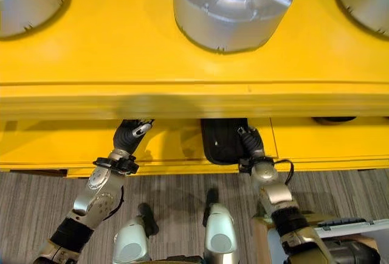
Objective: Move parts from the plastic box to the shelf.
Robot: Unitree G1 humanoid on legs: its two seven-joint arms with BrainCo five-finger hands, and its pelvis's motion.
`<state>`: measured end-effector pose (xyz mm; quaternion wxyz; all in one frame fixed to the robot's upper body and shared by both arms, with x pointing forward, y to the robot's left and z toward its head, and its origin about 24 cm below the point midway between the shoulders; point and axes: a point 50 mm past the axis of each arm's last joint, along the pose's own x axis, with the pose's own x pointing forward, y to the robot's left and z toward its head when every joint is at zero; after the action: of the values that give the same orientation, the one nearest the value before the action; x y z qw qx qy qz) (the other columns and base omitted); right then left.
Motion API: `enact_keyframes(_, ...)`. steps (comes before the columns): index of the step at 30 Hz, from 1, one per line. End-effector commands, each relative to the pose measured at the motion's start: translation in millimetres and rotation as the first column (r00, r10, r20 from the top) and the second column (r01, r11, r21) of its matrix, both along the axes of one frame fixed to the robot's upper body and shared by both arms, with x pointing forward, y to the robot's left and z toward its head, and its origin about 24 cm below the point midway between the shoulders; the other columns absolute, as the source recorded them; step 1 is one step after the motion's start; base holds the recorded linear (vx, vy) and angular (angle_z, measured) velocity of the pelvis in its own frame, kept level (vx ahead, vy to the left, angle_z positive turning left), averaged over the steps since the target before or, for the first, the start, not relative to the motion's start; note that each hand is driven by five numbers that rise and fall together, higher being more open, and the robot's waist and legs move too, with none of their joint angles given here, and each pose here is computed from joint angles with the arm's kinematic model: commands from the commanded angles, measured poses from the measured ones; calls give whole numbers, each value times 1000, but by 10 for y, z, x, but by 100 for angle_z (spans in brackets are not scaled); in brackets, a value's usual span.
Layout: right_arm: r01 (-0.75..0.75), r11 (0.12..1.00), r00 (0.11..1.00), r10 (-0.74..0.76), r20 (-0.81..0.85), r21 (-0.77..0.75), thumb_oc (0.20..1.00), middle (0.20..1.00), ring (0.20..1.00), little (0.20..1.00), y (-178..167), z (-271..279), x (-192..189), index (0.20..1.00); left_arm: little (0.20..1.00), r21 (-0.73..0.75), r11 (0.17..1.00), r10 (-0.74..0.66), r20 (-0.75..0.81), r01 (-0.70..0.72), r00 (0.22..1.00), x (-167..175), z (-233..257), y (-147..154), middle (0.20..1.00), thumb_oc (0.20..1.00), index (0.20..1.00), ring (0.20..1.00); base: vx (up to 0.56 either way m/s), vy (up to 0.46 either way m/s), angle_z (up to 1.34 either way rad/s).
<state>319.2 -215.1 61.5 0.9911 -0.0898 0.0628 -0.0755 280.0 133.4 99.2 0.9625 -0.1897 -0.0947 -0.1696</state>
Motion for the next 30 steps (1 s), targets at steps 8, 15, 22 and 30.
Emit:
enact_keyframes(8,97,993,991,-90,95,-70,200,200,200,200,-328,549,311,200,1000,8,996,-84,167,83,982,-18,333,-171,1000,1000,1000,1000,-94,21,-1)
enact_keyframes(15,143,979,987,-129,100,-143,200,200,200,200,-603,836,441,200,1000,31,985,-171,216,168,961,9,443,-319,1000,1000,1000,1000,-88,22,6)
enact_keyframes(22,200,959,979,-189,71,-200,200,200,200,200,-834,1062,530,200,1000,30,977,-212,197,210,957,63,430,-426,1000,1000,1000,1000,-69,-12,7)
enact_keyframes(30,246,932,969,-236,69,-264,200,200,200,200,-951,1432,641,200,1000,56,963,-270,165,264,949,83,367,-503,1000,1000,1000,1000,-31,-39,9)
